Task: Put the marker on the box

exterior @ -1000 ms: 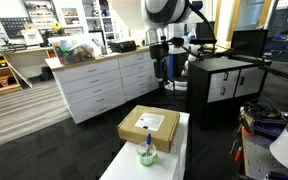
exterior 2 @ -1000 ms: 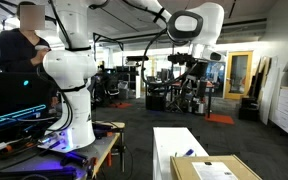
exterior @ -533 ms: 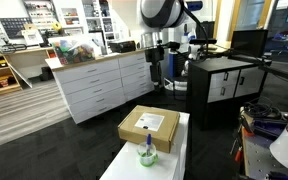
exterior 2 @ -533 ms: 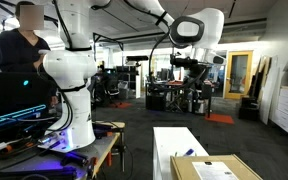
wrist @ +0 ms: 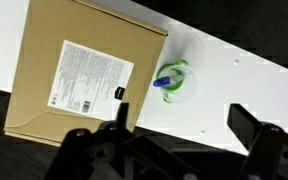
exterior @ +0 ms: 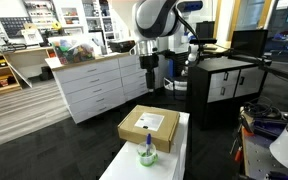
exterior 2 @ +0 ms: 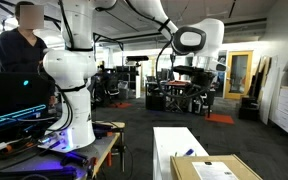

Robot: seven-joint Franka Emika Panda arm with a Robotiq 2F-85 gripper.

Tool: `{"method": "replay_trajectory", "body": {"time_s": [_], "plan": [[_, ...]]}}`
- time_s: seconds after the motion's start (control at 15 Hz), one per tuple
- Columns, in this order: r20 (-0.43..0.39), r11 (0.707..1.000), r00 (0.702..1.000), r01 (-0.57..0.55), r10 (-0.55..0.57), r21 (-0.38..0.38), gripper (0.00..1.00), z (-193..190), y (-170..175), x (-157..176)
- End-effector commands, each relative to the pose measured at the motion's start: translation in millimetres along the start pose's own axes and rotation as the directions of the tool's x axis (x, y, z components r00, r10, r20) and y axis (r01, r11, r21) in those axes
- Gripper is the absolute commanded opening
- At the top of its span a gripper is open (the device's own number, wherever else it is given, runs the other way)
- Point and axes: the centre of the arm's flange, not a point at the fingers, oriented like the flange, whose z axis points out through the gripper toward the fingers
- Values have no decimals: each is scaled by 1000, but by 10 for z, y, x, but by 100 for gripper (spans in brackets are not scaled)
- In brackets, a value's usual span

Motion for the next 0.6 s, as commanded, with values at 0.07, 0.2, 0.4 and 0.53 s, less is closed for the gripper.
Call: {"method": "replay_trajectory", "body": {"time_s": [0.07, 0.2, 0.4, 0.53], "plan": [[-29, 996, 996, 85, -85, -12, 100, 30, -129, 174], [-23, 995, 995, 100, -100, -9, 100, 57, -189, 191], [-6, 997, 997, 77, -77, -5, 100, 74, -194, 151], [-6, 997, 997, 75, -76, -5, 100, 73, -186, 148]]}}
